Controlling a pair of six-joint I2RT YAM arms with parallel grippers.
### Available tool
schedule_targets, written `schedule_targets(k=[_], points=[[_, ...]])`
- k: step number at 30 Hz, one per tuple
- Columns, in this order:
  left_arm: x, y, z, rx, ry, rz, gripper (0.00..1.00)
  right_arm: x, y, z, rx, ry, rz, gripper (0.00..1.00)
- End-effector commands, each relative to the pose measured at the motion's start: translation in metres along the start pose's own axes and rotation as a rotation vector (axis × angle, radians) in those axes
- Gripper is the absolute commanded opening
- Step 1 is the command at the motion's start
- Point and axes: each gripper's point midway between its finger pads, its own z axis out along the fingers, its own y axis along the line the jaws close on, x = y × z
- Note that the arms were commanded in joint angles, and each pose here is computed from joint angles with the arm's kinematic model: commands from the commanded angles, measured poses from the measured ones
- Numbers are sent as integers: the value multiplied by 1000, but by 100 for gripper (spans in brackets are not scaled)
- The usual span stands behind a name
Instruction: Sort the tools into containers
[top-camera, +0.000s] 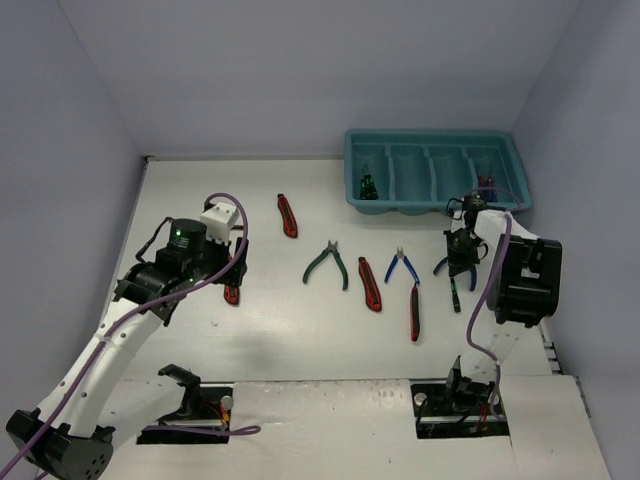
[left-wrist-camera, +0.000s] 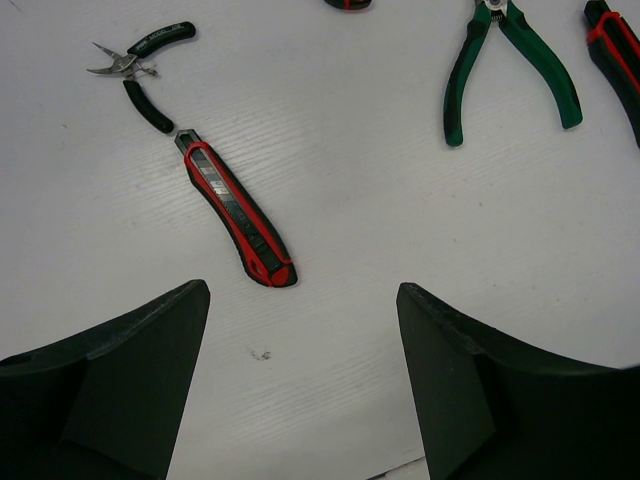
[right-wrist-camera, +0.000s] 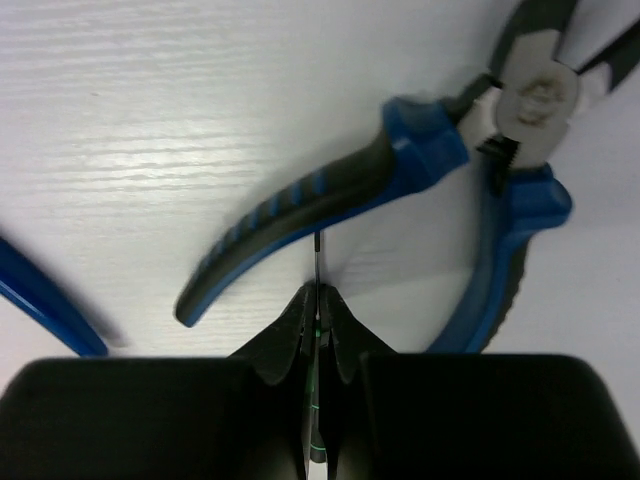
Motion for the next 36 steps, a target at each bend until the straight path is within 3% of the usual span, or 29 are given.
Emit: schedule_targets(k=[1,12,18,31,36], points=[[-22,2,-3,-9,-78,18,72,-8,22,0,-56,-9,-31,0],[-30,1,-1,-10,-80,2,72,-46,31,-56,60,-211,1,0],[-36,-1,1,-4,-78,-8,72,-77,31,-120,85,-402,74,0],[-43,-7,0,20,-81,-49,72,-195,152,-204,-205,-658,-20,0],[-40,-8,-3,22,-67,-60,72,-260,193,-194,-259,-721,-26,0]])
